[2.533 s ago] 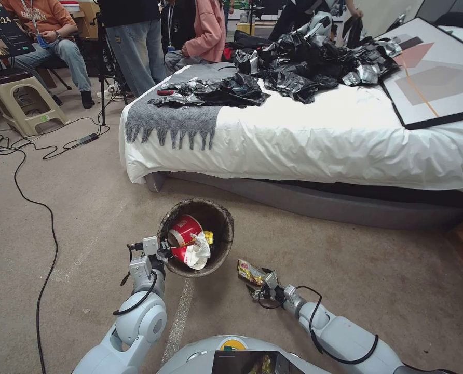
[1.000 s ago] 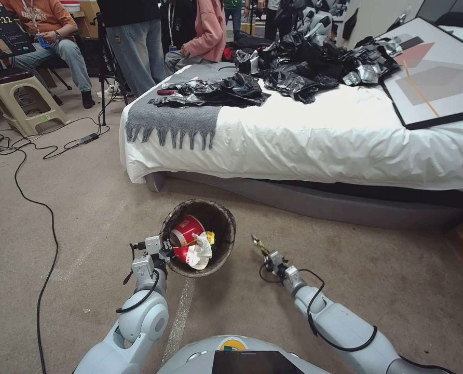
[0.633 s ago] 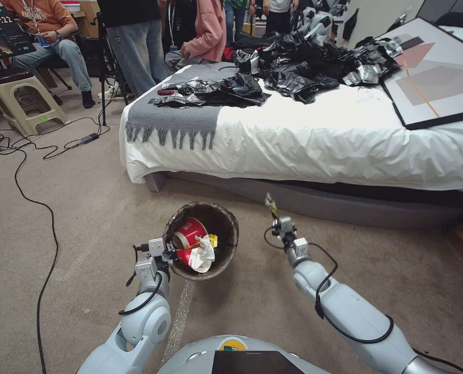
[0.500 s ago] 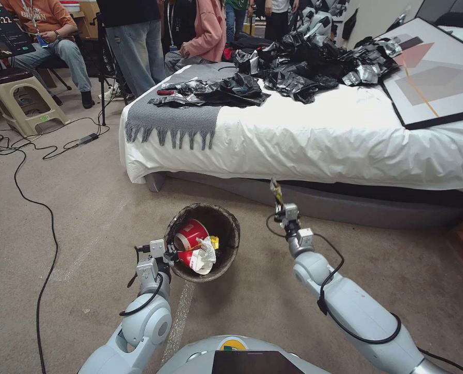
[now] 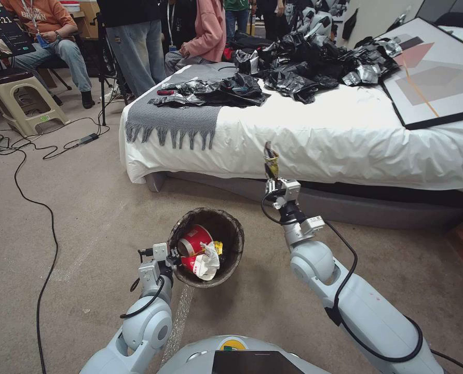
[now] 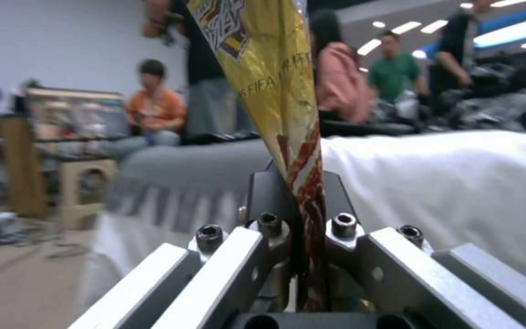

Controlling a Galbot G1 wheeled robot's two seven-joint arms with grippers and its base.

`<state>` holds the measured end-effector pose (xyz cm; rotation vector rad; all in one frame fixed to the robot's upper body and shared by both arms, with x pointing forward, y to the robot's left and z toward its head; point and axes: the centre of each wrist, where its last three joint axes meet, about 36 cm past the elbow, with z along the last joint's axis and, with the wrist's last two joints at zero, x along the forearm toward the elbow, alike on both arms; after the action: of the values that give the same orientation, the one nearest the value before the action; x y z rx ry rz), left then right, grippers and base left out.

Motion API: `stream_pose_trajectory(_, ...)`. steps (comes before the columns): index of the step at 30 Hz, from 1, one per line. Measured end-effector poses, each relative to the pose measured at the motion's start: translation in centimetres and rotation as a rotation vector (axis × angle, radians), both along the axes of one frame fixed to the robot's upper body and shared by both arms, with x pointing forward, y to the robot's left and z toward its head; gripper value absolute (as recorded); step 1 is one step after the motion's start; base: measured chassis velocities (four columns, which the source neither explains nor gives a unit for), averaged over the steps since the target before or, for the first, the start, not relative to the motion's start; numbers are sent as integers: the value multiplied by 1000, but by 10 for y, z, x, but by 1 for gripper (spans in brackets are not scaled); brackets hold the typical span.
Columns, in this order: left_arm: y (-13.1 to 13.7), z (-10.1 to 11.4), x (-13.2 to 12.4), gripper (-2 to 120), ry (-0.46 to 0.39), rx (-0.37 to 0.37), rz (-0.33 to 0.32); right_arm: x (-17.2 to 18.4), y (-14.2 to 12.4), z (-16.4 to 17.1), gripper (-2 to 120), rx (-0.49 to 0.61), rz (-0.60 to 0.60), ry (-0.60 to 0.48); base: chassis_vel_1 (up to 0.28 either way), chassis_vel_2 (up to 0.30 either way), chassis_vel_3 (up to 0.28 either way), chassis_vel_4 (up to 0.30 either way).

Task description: Pick up the trash bin, then pick up the garbage from the floor and place it into the trash bin.

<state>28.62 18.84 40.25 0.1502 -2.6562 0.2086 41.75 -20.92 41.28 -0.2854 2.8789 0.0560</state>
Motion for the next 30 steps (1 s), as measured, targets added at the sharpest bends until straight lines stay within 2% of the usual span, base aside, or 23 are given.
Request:
stream_pose_trajectory(2, -1, 0, 0, 0, 10, -3, -6, -12, 13, 23, 0, 38, 98, -49, 0, 0, 0, 0)
stream_pose_trajectory(3, -1, 0, 0, 0, 10, -3, -6, -12, 13, 23, 0, 38, 98, -49, 0, 0, 0, 0)
stream_pose_trajectory(6, -1, 1, 0, 0, 21, -3, -11, -34, 30, 44, 0, 58, 298, -107, 0, 0, 0, 0)
stream_pose_trajectory(7, -1, 1, 0, 0, 21, -3, -11, -34, 30, 44, 0, 58, 298, -107, 0, 0, 0, 0)
stream_pose_trajectory(10, -2, 2, 0, 0, 23, -4, -15, -53, 45, 40, 0, 50, 447, -85, 0, 0, 0, 0)
stream_pose_trajectory(13, -2, 2, 0, 0, 22, -4, -15, -63, 54, 29, 0, 36, 513, -46, 0, 0, 0, 0)
stream_pose_trajectory(17, -3, 2, 1, 0, 20, -7, -13, -71, 64, 9, 0, 10, 566, 6, 0, 0, 0, 0)
stream_pose_trajectory(19, -4, 3, 1, 0, 19, -10, -11, -74, 73, -13, 0, -14, 595, 50, 0, 0, 0, 0)
stream_pose_trajectory(30, -2, 8, 1, 0, 3, -11, -9, -73, 84, -65, 0, -94, 610, 115, 0, 0, 0, 0)
